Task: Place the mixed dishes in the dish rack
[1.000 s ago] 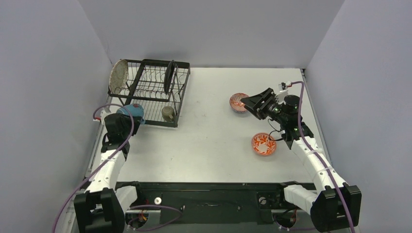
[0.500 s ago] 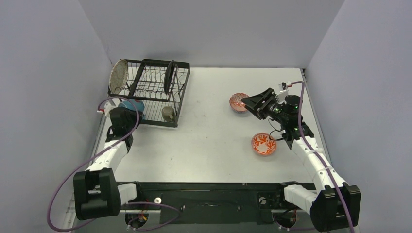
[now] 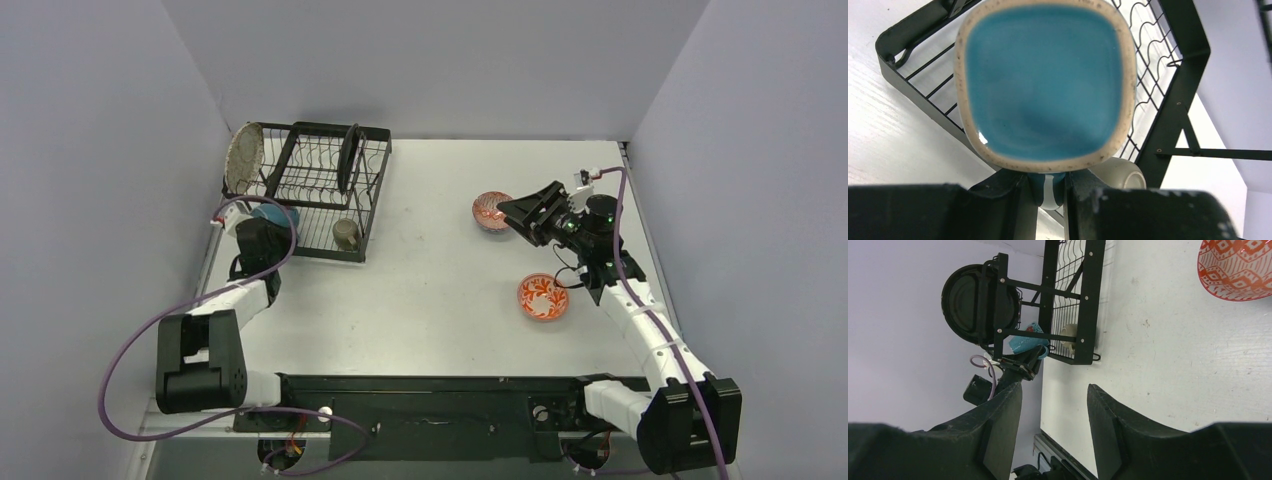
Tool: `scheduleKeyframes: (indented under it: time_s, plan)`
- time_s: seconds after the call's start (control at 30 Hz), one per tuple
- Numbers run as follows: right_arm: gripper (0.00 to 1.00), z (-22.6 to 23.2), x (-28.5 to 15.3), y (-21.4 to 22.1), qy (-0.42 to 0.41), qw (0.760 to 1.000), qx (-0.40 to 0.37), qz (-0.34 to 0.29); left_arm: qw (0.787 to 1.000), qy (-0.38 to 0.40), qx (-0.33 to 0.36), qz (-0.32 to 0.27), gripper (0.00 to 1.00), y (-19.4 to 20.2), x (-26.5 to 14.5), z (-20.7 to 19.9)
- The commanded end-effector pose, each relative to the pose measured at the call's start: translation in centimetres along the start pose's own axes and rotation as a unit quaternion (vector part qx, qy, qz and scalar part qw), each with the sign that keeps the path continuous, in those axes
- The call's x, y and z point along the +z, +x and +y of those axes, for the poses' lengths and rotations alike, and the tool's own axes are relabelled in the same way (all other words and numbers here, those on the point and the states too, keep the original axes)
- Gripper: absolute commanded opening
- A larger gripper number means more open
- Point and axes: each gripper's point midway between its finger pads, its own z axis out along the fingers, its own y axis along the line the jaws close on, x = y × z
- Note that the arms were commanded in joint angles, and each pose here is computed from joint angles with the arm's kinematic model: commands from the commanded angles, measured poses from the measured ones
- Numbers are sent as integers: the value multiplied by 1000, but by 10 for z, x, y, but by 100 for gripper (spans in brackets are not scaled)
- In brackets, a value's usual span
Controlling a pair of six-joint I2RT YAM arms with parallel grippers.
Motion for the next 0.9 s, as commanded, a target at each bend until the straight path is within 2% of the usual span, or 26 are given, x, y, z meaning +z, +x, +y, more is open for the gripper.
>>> scheduleKeyframes:
  time_s: [0.0, 0.17, 0.43, 0.67, 0.87]
  plan:
    - [47, 8, 1, -4, -19, 1000, -11, -3, 997, 46, 12, -57, 0, -34, 8, -34]
    - [47, 8, 1, -5, -20, 1000, -10, -3, 999, 18, 9, -46, 0, -29, 12, -24]
    - [47, 8, 2, -6, -23, 1000, -9, -4, 999, 5, 12, -45, 12, -32, 18, -24]
    - [47, 6, 3, -6, -22, 1000, -10, -4, 999, -2, 4, -43, 14, -32, 28, -23]
    - [47, 7, 2, -6, -23, 1000, -10, -4, 999, -22, 1, -45, 25, -31, 31, -19]
